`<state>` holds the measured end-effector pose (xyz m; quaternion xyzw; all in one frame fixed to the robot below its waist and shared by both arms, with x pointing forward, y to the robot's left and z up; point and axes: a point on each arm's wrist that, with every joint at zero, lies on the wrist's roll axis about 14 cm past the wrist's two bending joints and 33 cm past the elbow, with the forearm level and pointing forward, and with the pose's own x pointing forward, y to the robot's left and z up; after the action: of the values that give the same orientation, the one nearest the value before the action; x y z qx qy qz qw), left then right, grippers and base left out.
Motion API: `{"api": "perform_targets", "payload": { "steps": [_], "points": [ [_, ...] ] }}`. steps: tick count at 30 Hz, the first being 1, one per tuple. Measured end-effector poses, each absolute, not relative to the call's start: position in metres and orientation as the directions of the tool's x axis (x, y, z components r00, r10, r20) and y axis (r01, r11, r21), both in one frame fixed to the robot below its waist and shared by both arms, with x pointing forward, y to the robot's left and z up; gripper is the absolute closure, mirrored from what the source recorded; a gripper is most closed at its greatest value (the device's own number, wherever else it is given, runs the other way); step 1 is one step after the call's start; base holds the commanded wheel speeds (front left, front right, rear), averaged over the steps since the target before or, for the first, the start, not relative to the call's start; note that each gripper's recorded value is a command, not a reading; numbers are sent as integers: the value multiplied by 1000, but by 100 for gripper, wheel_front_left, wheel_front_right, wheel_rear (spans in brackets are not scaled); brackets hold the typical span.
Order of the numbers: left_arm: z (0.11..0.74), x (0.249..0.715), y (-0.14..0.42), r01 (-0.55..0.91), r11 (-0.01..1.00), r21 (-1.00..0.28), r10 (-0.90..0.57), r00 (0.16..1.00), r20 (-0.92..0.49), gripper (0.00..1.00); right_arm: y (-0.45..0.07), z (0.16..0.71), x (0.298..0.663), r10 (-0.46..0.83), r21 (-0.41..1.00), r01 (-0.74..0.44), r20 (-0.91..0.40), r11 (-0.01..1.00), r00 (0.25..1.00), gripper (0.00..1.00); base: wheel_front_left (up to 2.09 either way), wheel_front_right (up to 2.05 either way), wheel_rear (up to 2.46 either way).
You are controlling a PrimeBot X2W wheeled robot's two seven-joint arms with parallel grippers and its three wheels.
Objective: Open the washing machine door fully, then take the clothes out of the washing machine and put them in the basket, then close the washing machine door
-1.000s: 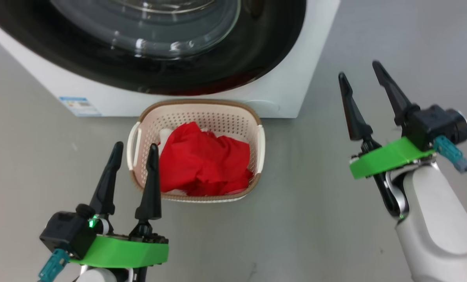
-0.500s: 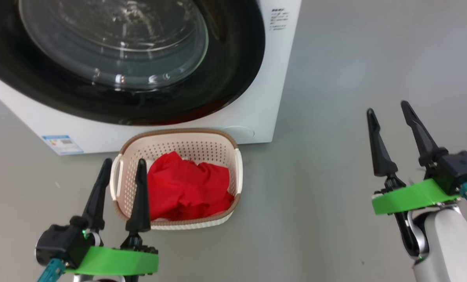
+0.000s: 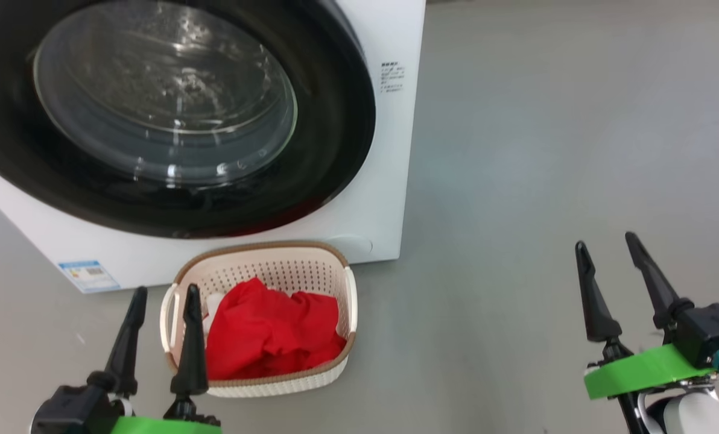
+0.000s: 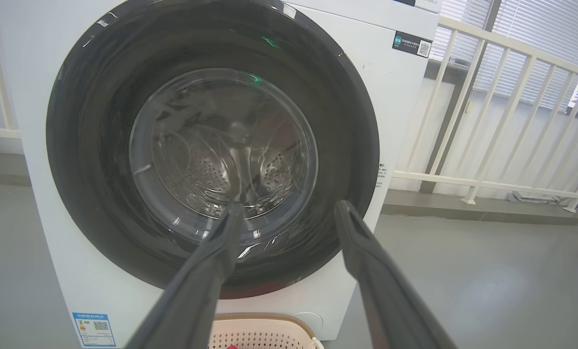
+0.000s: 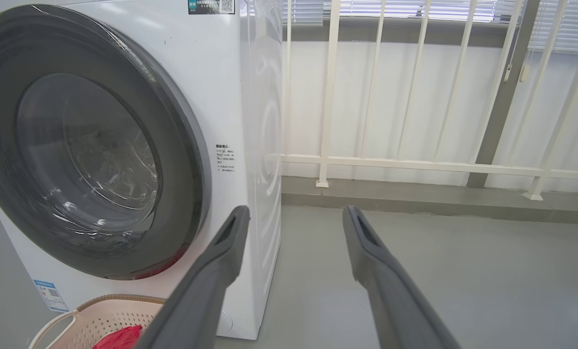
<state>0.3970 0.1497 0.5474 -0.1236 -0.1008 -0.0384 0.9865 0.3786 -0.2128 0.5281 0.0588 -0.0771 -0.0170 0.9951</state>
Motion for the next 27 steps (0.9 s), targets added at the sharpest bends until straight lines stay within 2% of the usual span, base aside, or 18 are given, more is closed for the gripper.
{"api": "perform_targets", "payload": {
  "steps": [12,26,27],
  "points": [
    [549,374,157,85,972,-219,-38,977,211,0,-213,533,348,-51,126,30,170,992,984,0,0,0,0],
    [553,371,164,66,973,-219,-17,975,222,0,-210,532,345,-46,130,25,167,991,985,0,0,0,0],
    [552,371,164,66,974,-218,-17,976,219,100,-210,531,344,-46,131,24,164,991,985,100,0,0,0]
  ]
}}
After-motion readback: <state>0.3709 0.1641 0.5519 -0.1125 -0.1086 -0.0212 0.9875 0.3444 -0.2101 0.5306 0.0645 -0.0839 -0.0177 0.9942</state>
